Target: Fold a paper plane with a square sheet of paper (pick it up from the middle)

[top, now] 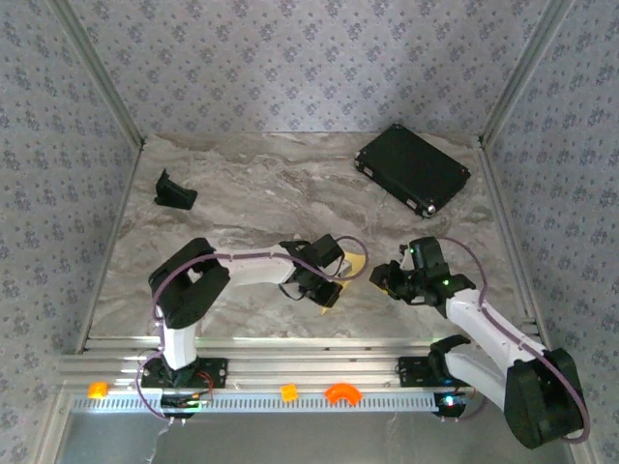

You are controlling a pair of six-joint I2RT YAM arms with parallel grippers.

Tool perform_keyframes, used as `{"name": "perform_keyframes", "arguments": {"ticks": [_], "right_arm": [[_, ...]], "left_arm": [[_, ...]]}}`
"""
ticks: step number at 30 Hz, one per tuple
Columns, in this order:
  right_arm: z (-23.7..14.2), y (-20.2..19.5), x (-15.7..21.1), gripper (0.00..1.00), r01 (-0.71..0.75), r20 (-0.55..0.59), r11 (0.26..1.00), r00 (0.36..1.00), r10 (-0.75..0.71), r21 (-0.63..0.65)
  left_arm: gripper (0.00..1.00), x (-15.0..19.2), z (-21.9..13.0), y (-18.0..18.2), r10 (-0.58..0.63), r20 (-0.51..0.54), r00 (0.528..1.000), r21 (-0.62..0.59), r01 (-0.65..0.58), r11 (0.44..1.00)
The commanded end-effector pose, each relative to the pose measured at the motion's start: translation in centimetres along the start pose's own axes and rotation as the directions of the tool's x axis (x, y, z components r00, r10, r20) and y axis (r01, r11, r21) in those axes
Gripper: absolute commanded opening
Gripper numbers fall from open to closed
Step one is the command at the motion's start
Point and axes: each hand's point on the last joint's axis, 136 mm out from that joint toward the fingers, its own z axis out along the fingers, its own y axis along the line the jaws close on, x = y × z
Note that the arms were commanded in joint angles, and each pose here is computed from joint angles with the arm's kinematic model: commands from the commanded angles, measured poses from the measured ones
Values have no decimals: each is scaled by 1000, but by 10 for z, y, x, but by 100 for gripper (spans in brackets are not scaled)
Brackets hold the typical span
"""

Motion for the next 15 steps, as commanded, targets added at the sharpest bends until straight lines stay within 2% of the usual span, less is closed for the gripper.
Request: {"name": "perform_keyframes", "arguments": {"ticks": [1,10,15], "right_arm": [[1,7,-3,26,54,32,997,998,-52,-55],[11,22,4,23,45,-15,982,999,-49,-183],[23,32,6,16,52,-58,974,996,-67,-222]], "left_arm": [[0,-2,1,-9,-64,-14,998,110,66,992],[0,-7,4,-12,-163,-1,987,264,158,952],[0,-7,7,-13,-195,-13,981,310,189,932]]}}
